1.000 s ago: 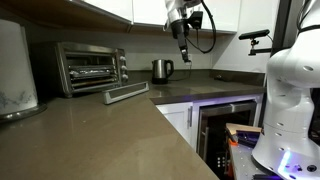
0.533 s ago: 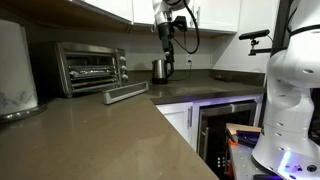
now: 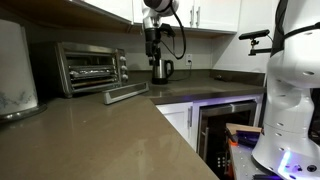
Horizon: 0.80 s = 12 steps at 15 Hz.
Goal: Close the door of the microwave oven.
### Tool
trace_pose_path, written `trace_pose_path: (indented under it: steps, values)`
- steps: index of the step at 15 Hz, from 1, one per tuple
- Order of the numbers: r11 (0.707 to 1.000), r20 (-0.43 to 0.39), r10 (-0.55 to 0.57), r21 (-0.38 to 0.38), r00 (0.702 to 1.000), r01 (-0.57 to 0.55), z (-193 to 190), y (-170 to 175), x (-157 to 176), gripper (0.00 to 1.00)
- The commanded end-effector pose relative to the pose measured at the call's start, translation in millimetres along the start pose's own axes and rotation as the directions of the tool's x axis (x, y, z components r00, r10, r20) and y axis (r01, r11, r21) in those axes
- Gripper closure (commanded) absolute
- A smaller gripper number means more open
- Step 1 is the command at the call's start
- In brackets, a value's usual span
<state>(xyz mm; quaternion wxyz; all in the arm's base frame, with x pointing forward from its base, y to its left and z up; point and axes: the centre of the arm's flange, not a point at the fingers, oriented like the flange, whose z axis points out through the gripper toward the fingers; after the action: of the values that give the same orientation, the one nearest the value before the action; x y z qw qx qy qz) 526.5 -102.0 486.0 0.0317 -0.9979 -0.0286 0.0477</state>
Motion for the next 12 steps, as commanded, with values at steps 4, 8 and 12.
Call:
trace_pose_path:
  steps: [4,8,12]
  values:
    - [1.000,-0.029,0.020,-0.013,0.999,-0.020,6,-9,13,0.00]
    - [0.999,0.012,0.028,-0.035,1.000,-0.028,9,-22,19,0.00]
    - [0.998,0.022,0.013,-0.063,1.000,-0.012,25,-56,34,0.00]
